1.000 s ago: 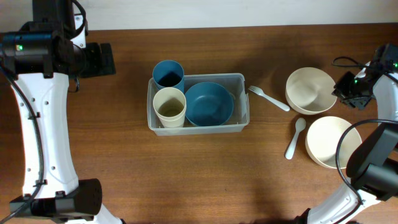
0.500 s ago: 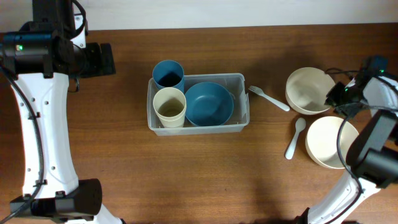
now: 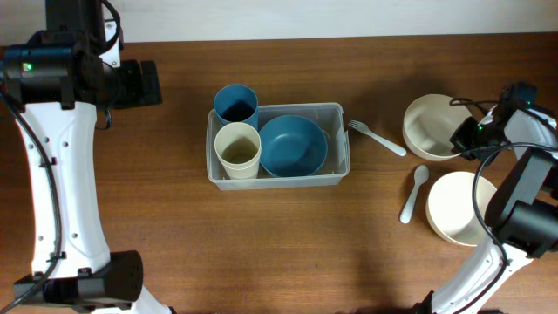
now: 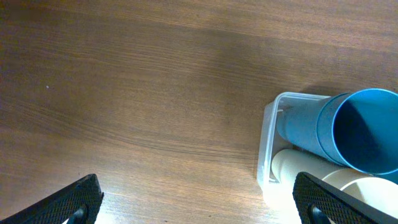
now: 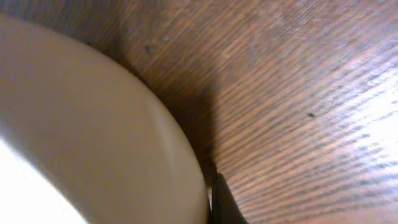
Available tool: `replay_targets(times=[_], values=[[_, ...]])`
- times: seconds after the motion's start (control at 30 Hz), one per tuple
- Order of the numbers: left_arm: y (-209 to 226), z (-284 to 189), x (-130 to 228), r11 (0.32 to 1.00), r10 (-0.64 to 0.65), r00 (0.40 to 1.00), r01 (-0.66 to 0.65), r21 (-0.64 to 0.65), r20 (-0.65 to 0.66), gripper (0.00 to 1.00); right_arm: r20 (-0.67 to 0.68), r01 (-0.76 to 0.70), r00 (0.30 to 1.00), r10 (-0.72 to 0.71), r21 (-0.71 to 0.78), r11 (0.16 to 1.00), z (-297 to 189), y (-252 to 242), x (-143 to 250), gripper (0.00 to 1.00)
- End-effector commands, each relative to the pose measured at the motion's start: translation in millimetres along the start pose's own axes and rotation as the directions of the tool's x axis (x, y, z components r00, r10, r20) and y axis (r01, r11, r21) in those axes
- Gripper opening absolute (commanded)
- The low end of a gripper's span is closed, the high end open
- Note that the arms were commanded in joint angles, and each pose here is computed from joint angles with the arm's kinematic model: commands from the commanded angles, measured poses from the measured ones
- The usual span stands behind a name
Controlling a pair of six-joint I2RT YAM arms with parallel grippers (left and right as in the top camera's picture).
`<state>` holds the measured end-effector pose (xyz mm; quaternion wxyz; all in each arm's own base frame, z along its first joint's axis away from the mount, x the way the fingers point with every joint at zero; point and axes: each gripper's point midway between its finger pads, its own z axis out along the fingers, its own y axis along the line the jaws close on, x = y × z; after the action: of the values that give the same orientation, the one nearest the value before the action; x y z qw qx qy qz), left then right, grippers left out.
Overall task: Pack container
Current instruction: 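Lift the cream bowl and carry it over the blue bowl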
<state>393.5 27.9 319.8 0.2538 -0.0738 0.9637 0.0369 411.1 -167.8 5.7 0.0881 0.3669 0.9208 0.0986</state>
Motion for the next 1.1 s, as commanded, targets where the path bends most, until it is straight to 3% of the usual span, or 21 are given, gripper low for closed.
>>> replay_targets(times=[0.0,0.57,0.73,0.77,1.07], values=[[3,0,0,1.0,-0.01,1.0,0.01,-0.012,0.001,1.0,-0.022,-0.001,1.0,0.0,-0.021,1.0,5,1,4,0.04],[3,0,0,1.0,-0.01,1.0,0.01,-0.012,0.001,1.0,0.006,0.079,0.997,-0.079,-0.161,0.984,-62,45,-17,0.04],[3,0,0,1.0,-0.01,1.0,0.01,-0.012,0.001,1.0,0.008,0.221,0.972,-0.236,-0.378,0.899,-104,91,-8,0.04],[3,0,0,1.0,-0.01,1.0,0.01,-0.012,0.001,1.0,0.02,0.269,0.956,-0.292,-0.452,0.85,-120,106,-1,0.04],[3,0,0,1.0,-0.009,1.0,0.009,-0.012,0.001,1.0,0.037,0.437,0.865,-0.501,-0.548,0.713,-168,159,47,0.04]])
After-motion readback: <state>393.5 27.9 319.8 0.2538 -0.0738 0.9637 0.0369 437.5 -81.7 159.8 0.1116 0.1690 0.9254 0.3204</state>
